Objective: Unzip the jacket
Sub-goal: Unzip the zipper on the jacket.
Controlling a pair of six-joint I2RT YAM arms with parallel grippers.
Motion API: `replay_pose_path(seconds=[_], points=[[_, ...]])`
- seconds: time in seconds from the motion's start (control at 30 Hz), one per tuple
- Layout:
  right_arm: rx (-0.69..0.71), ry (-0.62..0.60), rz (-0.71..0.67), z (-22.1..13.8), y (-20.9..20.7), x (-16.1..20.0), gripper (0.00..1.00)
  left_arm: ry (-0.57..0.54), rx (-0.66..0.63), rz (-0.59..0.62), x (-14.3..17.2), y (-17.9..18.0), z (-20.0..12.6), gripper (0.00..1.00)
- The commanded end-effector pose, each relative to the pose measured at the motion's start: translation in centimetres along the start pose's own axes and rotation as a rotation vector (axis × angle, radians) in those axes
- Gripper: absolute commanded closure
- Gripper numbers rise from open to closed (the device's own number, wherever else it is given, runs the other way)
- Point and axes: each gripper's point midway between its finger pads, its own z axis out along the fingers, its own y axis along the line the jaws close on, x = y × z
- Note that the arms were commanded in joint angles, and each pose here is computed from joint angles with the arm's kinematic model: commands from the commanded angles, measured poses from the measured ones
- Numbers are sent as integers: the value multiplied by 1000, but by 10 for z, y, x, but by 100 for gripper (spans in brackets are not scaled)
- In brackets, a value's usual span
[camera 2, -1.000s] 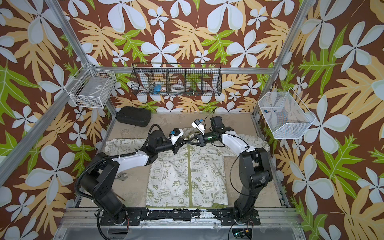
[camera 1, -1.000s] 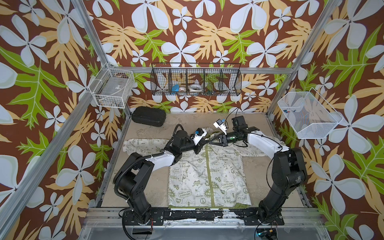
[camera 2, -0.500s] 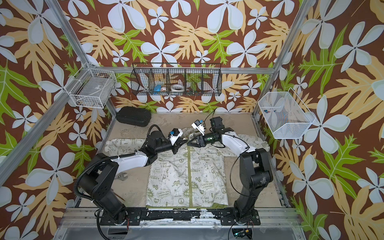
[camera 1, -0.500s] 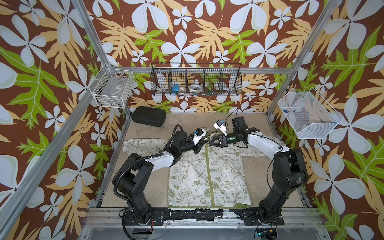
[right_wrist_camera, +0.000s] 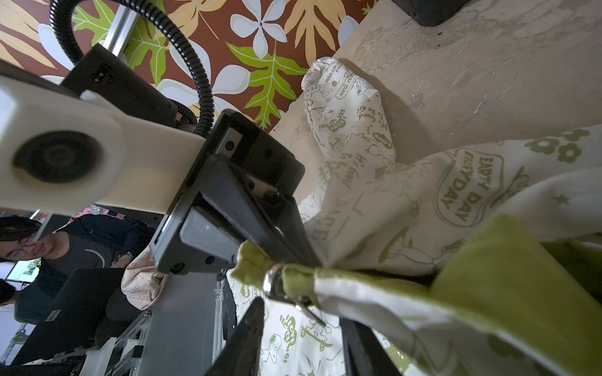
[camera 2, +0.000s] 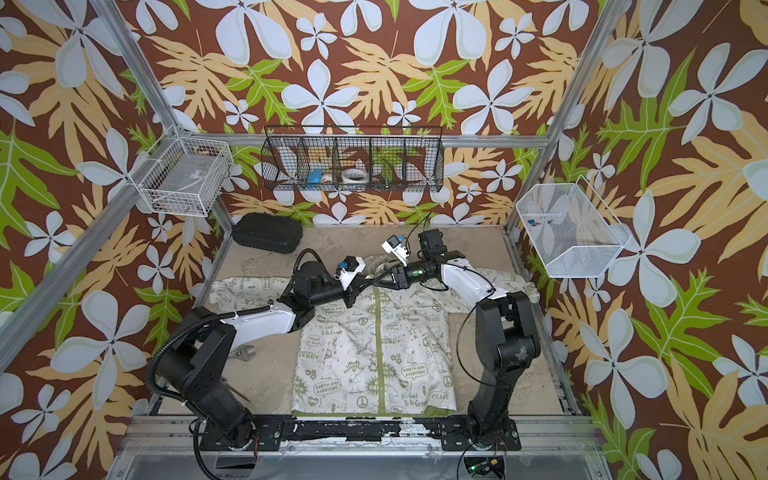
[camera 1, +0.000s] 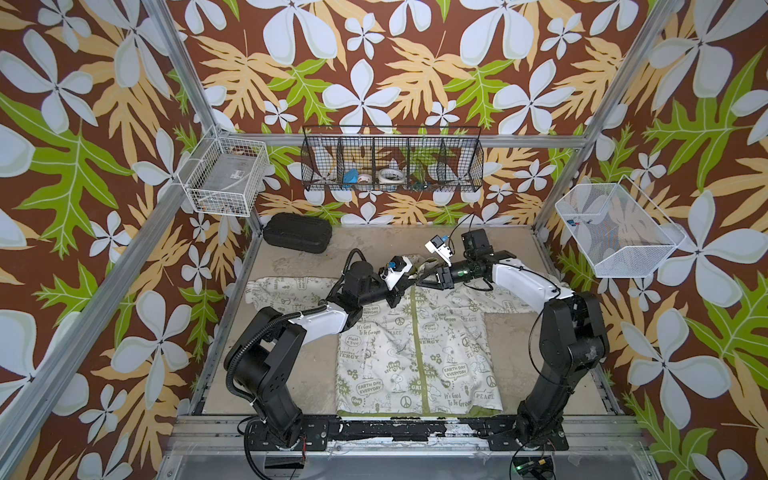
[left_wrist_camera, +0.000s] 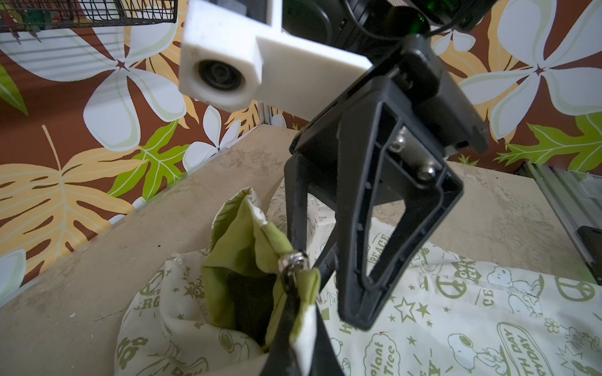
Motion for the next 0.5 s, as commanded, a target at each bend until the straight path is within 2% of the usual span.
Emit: replay_pose_path(seconds=[0.0, 0.47], points=[[-25, -9, -14, -1, 8, -4, 65, -23, 15, 7, -7, -2, 1, 100], [-21, -10, 16, -1, 6, -4, 86, -18, 11, 8, -4, -1, 2, 100]])
